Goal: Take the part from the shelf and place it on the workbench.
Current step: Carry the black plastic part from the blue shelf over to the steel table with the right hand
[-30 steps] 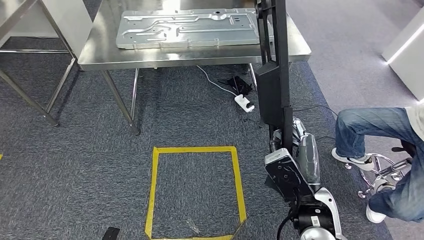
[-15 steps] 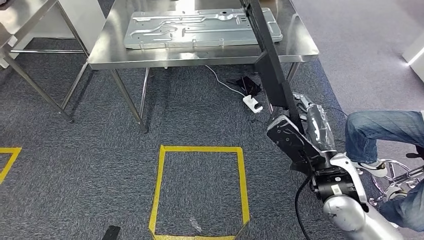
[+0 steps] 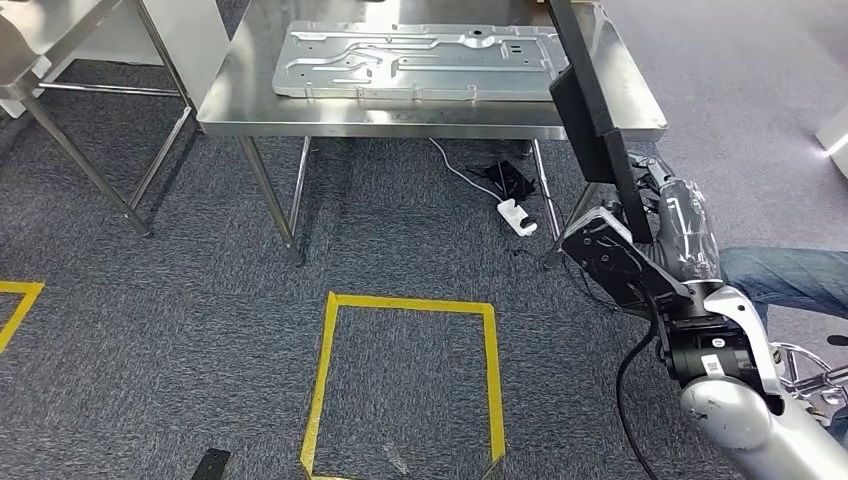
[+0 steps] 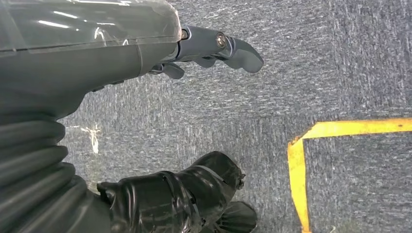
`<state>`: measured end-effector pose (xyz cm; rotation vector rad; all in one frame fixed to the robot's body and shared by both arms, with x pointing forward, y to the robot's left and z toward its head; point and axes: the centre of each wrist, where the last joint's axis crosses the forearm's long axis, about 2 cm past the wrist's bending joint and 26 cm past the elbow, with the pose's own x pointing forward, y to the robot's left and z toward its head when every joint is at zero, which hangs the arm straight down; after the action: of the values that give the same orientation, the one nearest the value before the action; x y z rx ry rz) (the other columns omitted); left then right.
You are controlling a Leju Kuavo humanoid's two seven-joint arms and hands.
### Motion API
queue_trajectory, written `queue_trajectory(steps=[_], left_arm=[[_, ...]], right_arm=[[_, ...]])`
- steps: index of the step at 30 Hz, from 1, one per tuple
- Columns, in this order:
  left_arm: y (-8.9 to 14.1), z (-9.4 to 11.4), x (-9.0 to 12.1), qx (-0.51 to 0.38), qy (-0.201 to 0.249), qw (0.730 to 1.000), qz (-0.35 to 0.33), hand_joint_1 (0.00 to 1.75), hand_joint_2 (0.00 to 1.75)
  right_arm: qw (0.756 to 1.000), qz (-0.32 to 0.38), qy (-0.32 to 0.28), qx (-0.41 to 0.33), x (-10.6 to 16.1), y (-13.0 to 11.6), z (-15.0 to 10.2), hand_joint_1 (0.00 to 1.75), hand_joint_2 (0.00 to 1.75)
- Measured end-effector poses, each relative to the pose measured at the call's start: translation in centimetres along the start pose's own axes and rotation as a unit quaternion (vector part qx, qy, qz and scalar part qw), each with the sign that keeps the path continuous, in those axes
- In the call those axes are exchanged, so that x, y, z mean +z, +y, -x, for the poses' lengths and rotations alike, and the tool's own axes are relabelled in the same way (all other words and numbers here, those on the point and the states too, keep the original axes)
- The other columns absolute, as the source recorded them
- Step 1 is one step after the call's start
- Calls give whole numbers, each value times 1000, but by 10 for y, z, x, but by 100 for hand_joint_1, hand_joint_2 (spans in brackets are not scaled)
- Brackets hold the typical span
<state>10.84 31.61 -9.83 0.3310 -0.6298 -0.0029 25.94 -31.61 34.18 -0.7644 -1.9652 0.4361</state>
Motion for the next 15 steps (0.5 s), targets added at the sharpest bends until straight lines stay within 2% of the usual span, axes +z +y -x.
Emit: queue_trajectory(steps=[15], left_arm=[[-2, 4, 2, -11, 0, 1000, 1, 0, 175]], right_arm=[[999, -7, -1, 38, 7, -6, -2, 175, 175]])
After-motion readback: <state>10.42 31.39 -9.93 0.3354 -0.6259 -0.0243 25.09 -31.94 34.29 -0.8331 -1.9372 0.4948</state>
